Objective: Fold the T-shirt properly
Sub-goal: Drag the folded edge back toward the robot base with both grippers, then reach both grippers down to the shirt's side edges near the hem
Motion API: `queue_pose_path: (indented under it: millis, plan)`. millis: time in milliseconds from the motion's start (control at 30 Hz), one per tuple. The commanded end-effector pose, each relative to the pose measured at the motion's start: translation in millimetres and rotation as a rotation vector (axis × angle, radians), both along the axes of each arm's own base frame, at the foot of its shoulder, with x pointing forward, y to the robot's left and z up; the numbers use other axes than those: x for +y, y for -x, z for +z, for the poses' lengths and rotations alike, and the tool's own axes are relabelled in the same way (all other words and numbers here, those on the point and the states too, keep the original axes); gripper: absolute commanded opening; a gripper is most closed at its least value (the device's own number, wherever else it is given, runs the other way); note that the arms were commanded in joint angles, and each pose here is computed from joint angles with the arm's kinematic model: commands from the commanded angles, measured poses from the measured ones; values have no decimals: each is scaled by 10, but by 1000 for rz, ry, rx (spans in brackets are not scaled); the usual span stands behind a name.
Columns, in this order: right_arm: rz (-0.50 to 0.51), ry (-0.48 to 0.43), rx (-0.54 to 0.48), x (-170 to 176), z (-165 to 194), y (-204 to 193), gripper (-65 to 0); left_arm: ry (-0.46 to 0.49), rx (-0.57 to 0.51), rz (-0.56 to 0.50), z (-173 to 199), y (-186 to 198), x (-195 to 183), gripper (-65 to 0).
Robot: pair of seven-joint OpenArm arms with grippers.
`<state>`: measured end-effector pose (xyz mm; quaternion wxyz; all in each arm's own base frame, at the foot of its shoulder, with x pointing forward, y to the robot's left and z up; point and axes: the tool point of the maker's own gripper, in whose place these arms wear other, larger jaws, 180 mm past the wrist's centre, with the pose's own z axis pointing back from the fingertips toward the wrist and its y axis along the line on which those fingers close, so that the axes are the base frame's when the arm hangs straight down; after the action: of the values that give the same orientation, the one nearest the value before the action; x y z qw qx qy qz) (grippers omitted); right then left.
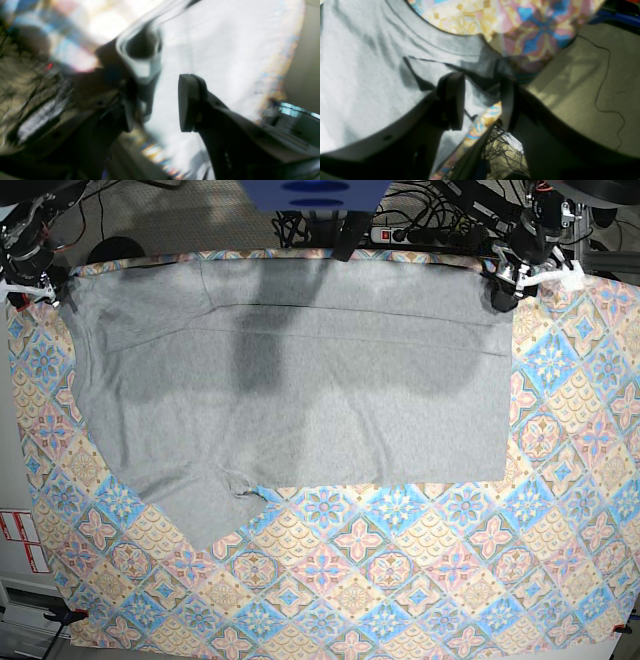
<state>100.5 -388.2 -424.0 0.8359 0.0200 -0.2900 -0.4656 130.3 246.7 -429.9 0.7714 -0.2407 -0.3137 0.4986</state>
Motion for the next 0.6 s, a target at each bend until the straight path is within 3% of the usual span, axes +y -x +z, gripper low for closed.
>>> queue_pose_path:
  millis: [0,200,367,567]
  plan:
    - [-10,46,-22,-137,134,-1,-409,-23,-42,-5,133,-82,63,-376]
    - [11,45,-89,-112,215,-334,-409,-76,-167,17,460,-535,365,-376]
    - [205,69,-111,120,330,-880,-413,-70,-216,-80,566,-1070,365,-376]
    - [412,68,-159,571,419,-1526,-413,-223,-221,-131,610,-1558,579,-382]
